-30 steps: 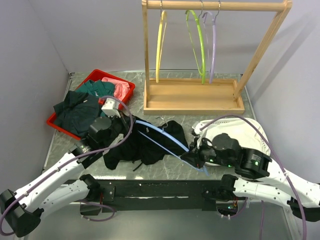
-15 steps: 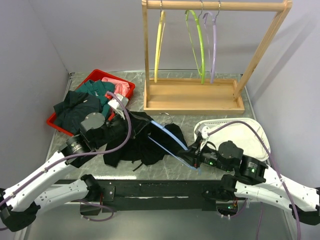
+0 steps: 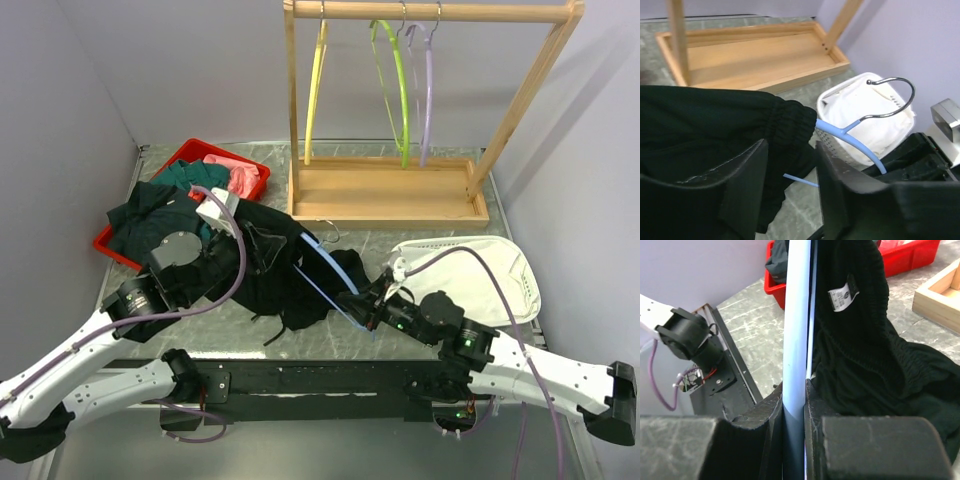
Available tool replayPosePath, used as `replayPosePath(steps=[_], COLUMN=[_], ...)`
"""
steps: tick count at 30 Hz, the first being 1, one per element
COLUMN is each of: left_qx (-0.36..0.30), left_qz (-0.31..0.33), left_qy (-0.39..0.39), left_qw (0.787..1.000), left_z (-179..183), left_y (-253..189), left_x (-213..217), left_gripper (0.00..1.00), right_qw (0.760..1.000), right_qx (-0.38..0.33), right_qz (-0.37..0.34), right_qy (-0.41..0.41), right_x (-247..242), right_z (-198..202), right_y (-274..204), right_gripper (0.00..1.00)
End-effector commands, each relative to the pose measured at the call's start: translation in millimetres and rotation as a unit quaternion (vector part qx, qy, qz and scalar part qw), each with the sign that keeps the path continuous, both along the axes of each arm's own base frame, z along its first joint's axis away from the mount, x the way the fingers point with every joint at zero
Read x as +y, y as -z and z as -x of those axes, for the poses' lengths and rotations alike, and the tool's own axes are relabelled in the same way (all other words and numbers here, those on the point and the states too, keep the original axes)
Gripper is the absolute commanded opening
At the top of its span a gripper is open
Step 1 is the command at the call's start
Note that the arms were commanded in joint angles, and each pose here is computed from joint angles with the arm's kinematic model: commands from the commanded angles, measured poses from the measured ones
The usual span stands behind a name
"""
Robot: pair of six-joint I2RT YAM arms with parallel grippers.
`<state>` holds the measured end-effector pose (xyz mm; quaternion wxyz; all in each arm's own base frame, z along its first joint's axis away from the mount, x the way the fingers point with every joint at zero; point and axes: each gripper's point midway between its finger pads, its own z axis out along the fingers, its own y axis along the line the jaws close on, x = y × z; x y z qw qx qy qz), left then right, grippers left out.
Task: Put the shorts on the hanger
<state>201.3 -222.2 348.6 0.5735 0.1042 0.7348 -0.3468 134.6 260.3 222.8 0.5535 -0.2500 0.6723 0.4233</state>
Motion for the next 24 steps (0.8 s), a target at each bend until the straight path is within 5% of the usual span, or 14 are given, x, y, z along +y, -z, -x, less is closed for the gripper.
replayPosePath(steps=[1,5,24], left_qx=[-0.032,-0.059,-0.109], left_qz=[0.001,-0.013,-0.149], left_qy=[-0.018,0.033,-0.043], left_qw=[0.999,0.998,0.982], left_z=[4,18,-9], left_y=[-19,-31,-27], left_x=[19,11,-39], left_gripper=[0.6,0.72,0.69], right_qw=[0.987,0.989,0.992], right_qx=[-0.084,-0.086,-0.08], right_qz=[-0.138,-0.122,-0.102], right_qy=[0.015,0.016,0.001], right_x=[3,14,28], right_z=[-8,-13,-14], right_y=[-87,-89,-89], right_gripper=[0.0,0.0,0.0])
